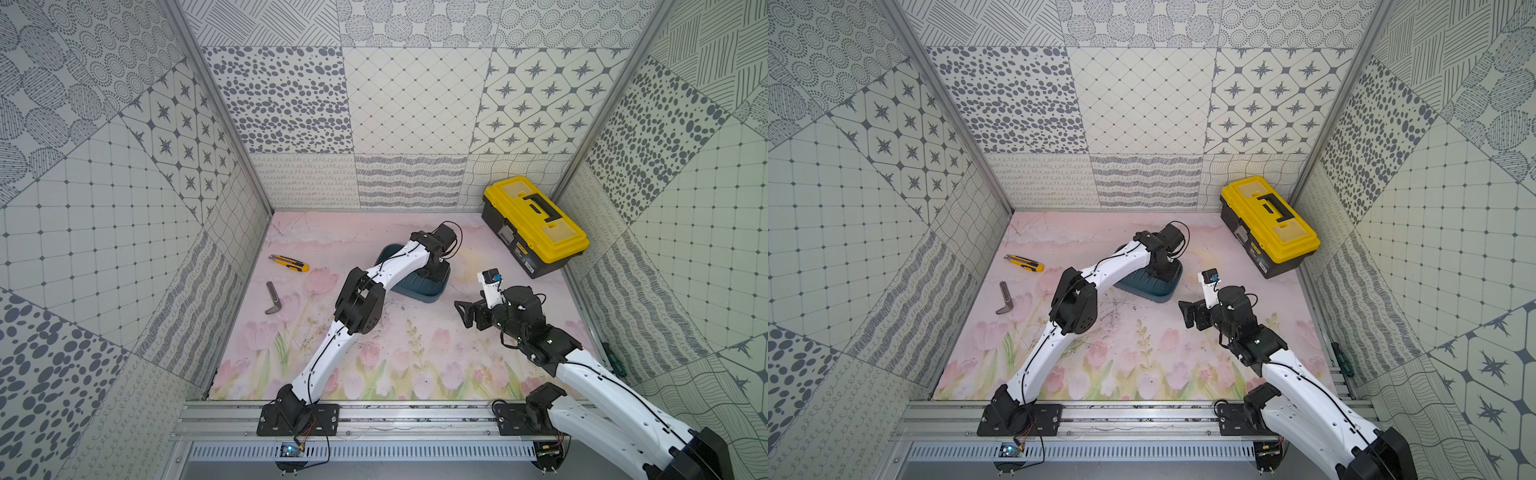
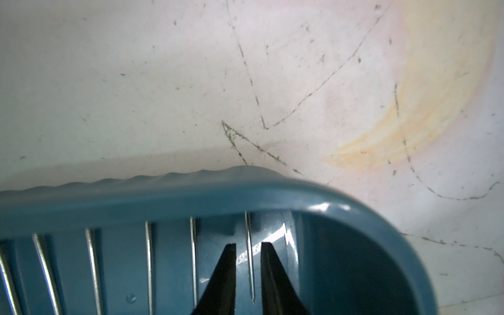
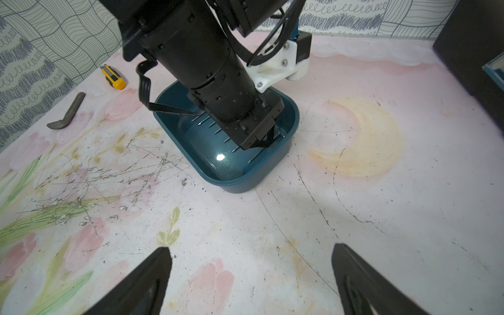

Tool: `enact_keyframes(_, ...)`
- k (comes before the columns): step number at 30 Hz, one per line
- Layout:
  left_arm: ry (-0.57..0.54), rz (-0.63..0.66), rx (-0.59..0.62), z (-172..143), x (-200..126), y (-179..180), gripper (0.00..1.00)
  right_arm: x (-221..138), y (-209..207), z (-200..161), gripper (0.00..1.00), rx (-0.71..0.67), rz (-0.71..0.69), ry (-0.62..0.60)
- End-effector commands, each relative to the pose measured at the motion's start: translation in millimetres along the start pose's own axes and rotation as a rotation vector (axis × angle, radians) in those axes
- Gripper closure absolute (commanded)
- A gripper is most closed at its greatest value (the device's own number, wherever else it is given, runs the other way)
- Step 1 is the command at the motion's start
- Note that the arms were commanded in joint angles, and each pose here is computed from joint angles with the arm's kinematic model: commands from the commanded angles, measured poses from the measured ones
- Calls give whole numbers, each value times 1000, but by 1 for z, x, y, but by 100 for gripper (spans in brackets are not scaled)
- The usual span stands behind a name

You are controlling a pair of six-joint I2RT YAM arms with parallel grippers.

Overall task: Put the nails on the desktop into the storage box
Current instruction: Place the nail in the storage box, then reset both arms

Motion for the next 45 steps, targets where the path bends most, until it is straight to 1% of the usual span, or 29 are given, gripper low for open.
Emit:
enact_keyframes(1, -29, 14, 15, 4, -13, -5, 79, -6, 4, 11, 3, -17, 27, -53)
enact_keyframes(3, -50, 20, 12, 7, -22, -5, 79, -6, 4, 11, 3, -18, 28, -56)
enact_keyframes(5, -74, 31, 13, 10, -35, -4, 77, -6, 4, 13, 3, -18, 31, -61)
enact_keyframes(8, -110, 51, 33, 14, -55, -3, 69, -7, 6, 15, 3, -13, 37, -70)
enact_keyframes(12, -142, 78, 45, 14, -82, 2, 62, -5, 6, 19, 3, -9, 37, -83)
enact_keyframes(14, -165, 87, 44, 13, -97, 3, 60, -3, 6, 21, 3, 0, 32, -95)
enact_keyframes(15, -179, 88, 42, 11, -106, 4, 59, -5, 9, 31, 3, 9, 35, -130)
enact_keyframes(17, -218, 89, 33, 8, -124, 7, 58, -5, 9, 40, 3, 29, 16, -172)
enact_keyframes(20, -311, 77, 2, -1, -161, 14, 57, -7, 3, 58, 3, 103, -95, -251)
enact_keyframes(22, -399, 63, -41, -11, -191, 24, 56, -6, 1, 70, 3, 121, -168, -277)
enact_keyframes(23, -441, 54, -69, -16, -204, 30, 56, -4, 0, 72, 3, 126, -188, -277)
enact_keyframes(26, -591, 47, -153, -41, -249, 50, 54, 1, 0, 76, 3, 106, -186, -334)
enact_keyframes(28, -673, 97, -196, -62, -274, 61, 49, 1, 4, 81, 3, 30, -155, -358)
enact_keyframes(29, -708, 143, -212, -74, -285, 66, 43, 1, 6, 86, 3, -4, -143, -369)
enact_keyframes(30, -743, 201, -217, -87, -294, 70, 32, 1, 9, 90, 3, -41, -133, -374)
enact_keyframes(31, -783, 254, -218, -96, -302, 74, 23, 1, 10, 94, 3, -64, -131, -380)
enact_keyframes(32, -827, 310, -196, -106, -308, 76, 20, 2, 11, 99, 3, -84, -144, -391)
enact_keyframes(33, -870, 357, -149, -116, -312, 77, 20, 4, 10, 104, 3, -108, -158, -394)
enact_keyframes(34, -899, 388, -104, -123, -317, 78, 16, 6, 9, 109, 3, -124, -170, -392)
enact_keyframes(35, -901, 416, -66, -133, -318, 77, 1, 9, 5, 114, 3, -131, -192, -387)
enact_keyframes(36, -891, 464, -26, -142, -316, 79, 0, 11, 0, 120, 3, -129, -216, -389)
enact_keyframes(37, -887, 512, -17, -149, -312, 82, 1, 12, -7, 125, 3, -121, -240, -396)
enact_keyframes(39, -897, 615, -68, -166, -306, 90, 0, 17, -22, 130, 3, -102, -283, -414)
enact_keyframes(40, -885, 607, -64, -172, -303, 90, 1, 20, -34, 131, 3, -80, -321, -421)
enact_keyframes(42, -873, 631, -88, -183, -290, 99, 1, 26, -56, 129, 3, -59, -405, -402)
enact_keyframes(43, -849, 649, -101, -189, -277, 104, 1, 29, -69, 124, 3, -49, -453, -379)
enact_keyframes(45, -813, 651, -123, -200, -254, 117, 0, 34, -86, 114, 3, -41, -501, -350)
Point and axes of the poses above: each gripper's point midway between its finger pads, its own x axis out along the fingers, its own y axis along the line the jaws close on, z = x × y, the point moved 9 cm from there along -x, back along the fingers, and after that the axes turned 10 degrees about x, right-handed, at the moved point
